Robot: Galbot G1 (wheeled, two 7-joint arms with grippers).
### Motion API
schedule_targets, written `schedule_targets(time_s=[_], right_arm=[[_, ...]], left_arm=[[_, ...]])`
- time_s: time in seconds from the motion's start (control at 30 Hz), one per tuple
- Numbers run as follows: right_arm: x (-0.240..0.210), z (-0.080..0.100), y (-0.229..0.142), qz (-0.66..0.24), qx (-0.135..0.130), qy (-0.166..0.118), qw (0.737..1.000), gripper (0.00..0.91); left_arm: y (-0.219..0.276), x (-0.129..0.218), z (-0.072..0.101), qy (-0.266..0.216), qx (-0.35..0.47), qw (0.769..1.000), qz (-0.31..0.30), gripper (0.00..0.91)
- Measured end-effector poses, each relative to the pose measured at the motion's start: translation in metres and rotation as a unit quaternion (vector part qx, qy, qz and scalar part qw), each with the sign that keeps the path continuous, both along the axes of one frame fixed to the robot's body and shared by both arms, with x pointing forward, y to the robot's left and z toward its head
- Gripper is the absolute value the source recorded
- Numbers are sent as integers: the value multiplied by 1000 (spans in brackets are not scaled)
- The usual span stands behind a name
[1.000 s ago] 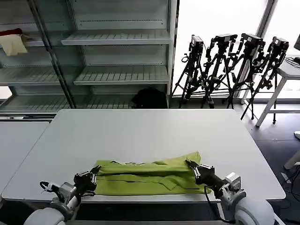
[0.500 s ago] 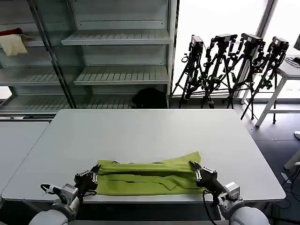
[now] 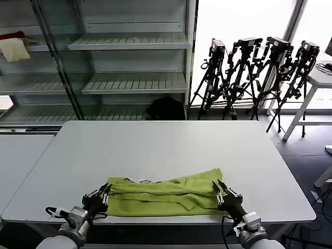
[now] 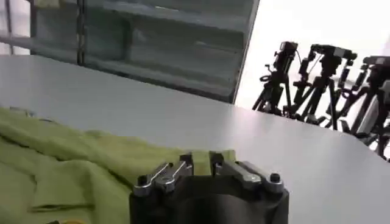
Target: Fold and organize the clothes.
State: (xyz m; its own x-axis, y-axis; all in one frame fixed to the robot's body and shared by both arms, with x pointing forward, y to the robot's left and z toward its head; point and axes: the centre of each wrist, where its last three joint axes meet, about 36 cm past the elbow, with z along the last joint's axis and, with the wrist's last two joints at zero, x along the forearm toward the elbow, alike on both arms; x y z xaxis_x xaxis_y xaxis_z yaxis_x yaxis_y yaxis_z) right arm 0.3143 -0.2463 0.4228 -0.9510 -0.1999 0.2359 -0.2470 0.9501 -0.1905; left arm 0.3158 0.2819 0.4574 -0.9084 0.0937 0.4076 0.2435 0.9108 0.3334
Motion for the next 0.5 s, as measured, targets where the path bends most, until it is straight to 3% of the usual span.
schedule_targets(time_s=[0.5], right_arm=[[-14, 15, -6, -25, 6, 3, 1000, 907]], left_arm=[[-2, -12, 20, -13, -2, 999, 29, 907]])
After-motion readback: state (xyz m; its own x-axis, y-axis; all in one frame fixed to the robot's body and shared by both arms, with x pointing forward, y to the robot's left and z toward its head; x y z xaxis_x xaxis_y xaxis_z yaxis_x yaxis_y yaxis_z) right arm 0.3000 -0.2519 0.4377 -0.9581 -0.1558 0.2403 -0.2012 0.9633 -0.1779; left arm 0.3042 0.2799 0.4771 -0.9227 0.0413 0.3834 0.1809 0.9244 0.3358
